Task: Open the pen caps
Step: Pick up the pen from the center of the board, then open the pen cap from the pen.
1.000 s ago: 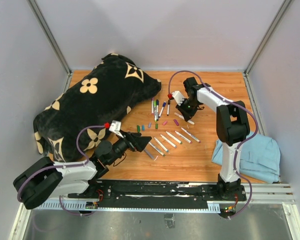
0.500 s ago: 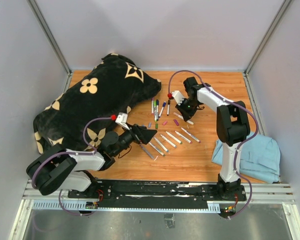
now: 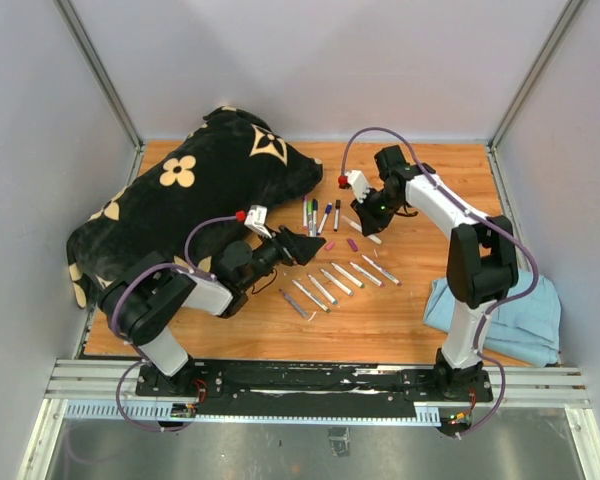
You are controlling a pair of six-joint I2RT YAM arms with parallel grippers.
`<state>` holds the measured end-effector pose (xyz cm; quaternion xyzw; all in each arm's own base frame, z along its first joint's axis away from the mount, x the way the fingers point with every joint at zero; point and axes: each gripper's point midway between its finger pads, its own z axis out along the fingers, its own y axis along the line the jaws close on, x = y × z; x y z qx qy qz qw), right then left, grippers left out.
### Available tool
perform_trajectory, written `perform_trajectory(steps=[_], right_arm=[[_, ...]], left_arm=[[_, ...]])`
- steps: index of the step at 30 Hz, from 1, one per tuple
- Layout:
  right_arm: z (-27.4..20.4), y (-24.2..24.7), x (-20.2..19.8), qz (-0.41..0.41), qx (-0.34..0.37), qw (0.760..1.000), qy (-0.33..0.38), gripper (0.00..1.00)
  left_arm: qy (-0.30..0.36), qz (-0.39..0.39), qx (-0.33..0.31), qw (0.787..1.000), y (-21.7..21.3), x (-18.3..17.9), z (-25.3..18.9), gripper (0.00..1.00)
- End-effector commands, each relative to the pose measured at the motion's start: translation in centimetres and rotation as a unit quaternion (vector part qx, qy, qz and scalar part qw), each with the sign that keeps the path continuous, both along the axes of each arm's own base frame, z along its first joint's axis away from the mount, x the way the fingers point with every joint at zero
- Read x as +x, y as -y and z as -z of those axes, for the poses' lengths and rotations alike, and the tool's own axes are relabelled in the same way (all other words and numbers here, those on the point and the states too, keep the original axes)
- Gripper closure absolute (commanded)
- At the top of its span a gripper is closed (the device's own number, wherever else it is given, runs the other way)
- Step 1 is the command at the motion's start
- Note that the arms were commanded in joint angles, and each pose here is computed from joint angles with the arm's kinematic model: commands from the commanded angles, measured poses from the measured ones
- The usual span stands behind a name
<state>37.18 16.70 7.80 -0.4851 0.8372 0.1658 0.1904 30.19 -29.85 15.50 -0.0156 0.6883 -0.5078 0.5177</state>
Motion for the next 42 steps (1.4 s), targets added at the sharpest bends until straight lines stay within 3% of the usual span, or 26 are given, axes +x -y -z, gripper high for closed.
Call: perform_trajectory(steps=[1, 9, 17, 26, 37, 39, 41, 42], right_arm=[[-3.2, -1.7, -1.0, -0.006, 0.072, 0.997, 0.007, 0.99], [-7.1, -4.2, -3.3, -0.039, 0.159, 0.986, 0.007, 0.99], [-8.6, -6.5, -5.3, -0.082, 0.185, 0.979, 0.009, 0.99], [-8.5, -7.4, -6.0, -0.1, 0.176, 0.979, 0.016, 0.99], [-8.4, -7.9, -6.4, -0.108, 0.168, 0.98, 0.021, 0.99], [-8.6, -8.0, -6.6, -0.111, 0.172, 0.979, 0.021, 0.99], [-9.0, -8.2, -7.0, -0.117, 0.183, 0.976, 0.019, 0.93], [-9.3, -8.3, -7.3, -0.12, 0.188, 0.975, 0.019, 0.82]], left_arm=[[0.038, 0.007, -0.063, 0.997, 0.8, 1.5, -3.3, 0.03], [0.032, -0.014, -0.105, 0.994, 1.8, 4.7, -3.9, 0.03], [0.023, -0.03, -0.134, 0.99, 1.9, 6.0, -4.3, 0.09], [0.013, -0.016, -0.16, 0.987, 2.1, 5.5, -4.6, 0.42], [0.001, 0.018, -0.172, 0.985, 2.7, 4.4, -4.6, 0.96], [0.006, 0.024, -0.177, 0.984, 2.6, 4.0, -4.9, 1.0], [0.014, 0.029, -0.184, 0.982, 2.3, 3.4, -5.4, 1.0], [0.019, 0.032, -0.188, 0.981, 2.1, 3.0, -5.7, 1.0]])
